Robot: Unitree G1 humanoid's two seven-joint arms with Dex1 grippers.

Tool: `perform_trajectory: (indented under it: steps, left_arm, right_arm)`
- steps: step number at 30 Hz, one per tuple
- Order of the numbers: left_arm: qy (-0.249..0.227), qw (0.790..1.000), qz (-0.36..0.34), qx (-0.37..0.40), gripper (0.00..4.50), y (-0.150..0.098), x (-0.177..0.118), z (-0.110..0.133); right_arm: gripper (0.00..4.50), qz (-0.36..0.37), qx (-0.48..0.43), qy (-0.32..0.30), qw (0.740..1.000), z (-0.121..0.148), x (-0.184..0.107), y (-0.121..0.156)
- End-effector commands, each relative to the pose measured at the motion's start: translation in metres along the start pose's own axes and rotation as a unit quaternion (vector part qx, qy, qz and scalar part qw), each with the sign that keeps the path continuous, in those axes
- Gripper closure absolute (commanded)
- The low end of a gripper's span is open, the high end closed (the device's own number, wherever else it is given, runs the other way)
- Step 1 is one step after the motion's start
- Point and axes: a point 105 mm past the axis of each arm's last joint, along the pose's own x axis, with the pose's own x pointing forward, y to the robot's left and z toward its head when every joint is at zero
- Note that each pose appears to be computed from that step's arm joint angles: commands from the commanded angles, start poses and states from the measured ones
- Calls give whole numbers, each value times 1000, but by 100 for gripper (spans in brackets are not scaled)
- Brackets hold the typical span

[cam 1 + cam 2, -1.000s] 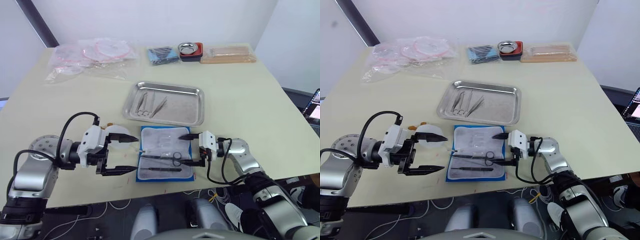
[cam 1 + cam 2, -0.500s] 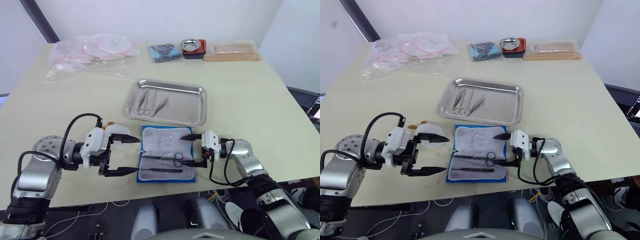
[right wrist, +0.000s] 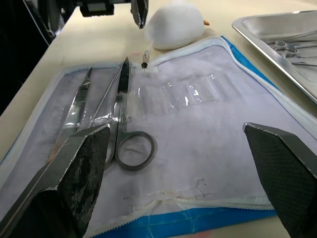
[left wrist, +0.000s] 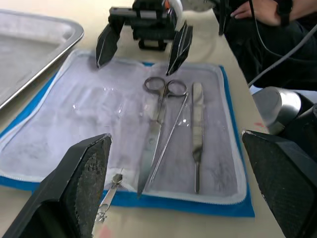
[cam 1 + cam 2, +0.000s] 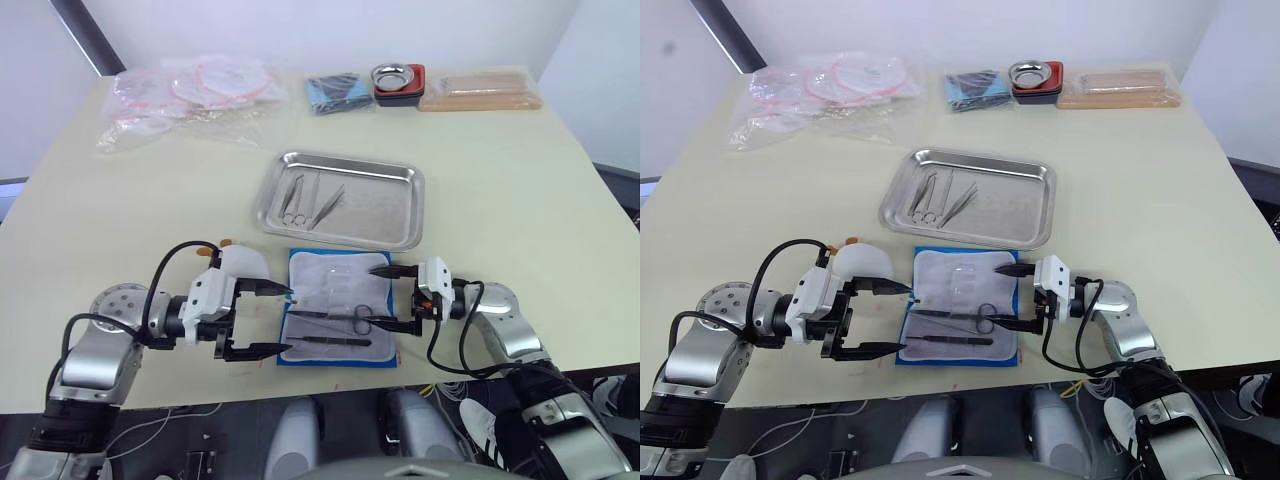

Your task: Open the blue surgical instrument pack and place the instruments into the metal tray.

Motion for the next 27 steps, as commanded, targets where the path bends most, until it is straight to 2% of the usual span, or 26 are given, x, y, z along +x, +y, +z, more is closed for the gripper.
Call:
perform_trajectory:
  steps: [1,8,16,27]
  left_arm:
    - [-2,1000,-2,8,6,2,8,-4]
    - [10,1000,-15,9,6,7,21,-19]
    - [19,1000,-14,7,6,11,38,-36]
    - [43,999,-31,-4,6,1,53,-55]
  right_arm:
    - [0,-5,-19,-11,1000,18,-12,0]
    - [0,-20,-22,-29,999,45,-27,6]
    - [0,-13,-42,-12,999,68,-45,21]
    - [0,6,-61,21,998,95,-70,32]
